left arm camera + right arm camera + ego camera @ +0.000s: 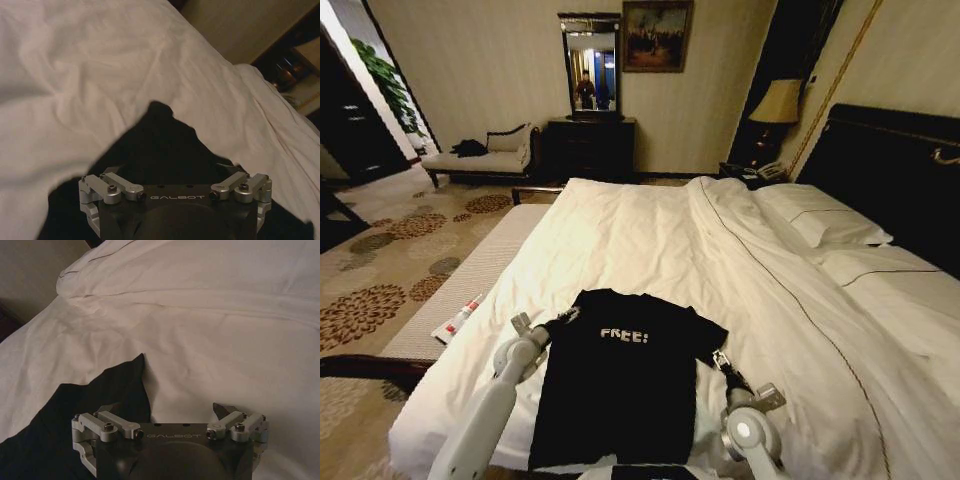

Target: Fold the clothes on the bed.

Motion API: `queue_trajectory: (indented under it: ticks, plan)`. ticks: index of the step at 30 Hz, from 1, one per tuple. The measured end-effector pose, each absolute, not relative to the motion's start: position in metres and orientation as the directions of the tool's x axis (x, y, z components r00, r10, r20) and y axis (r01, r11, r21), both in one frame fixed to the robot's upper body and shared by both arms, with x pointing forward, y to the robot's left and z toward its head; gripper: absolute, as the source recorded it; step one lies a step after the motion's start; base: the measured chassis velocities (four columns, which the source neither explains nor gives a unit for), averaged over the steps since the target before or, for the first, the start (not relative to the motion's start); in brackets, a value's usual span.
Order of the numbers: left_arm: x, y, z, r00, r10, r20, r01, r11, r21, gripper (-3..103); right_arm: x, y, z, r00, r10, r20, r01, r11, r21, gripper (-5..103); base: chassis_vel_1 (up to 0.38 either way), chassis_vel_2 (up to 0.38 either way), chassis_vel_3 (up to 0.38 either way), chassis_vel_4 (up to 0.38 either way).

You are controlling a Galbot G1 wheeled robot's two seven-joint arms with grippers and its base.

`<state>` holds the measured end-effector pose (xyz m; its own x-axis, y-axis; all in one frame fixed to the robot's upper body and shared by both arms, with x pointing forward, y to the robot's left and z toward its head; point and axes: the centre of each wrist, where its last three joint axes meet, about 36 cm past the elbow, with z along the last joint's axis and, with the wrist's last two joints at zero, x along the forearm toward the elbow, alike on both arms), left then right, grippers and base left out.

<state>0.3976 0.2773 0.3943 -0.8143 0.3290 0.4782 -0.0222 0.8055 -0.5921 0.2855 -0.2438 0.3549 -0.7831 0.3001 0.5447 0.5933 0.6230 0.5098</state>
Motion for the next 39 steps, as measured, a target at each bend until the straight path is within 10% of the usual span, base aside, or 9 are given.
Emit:
queue_trajectory:
  ticks: [16, 24, 39]
  plan:
    - [0.332, 0.258, 0.406, -0.778, 0.347, 0.523, 0.05, 0.865, -0.498, 100, 0.284, -0.239, 0.36, -0.794, 0.289, 0.535, 0.578, 0.633, 0.515, 100, 0.0, 0.0, 0.0, 0.0]
    - [0.399, 0.28, 0.441, -0.873, 0.291, 0.391, 0.027, 0.829, -0.558, 100, 0.28, -0.238, 0.356, -0.787, 0.289, 0.546, 0.585, 0.633, 0.507, 100, 0.0, 0.0, 0.0, 0.0]
    - [0.44, 0.307, 0.364, -0.828, 0.214, 0.519, -0.126, 0.83, -0.543, 100, 0.272, -0.241, 0.359, -0.779, 0.304, 0.548, 0.596, 0.633, 0.495, 100, 0.0, 0.0, 0.0, 0.0]
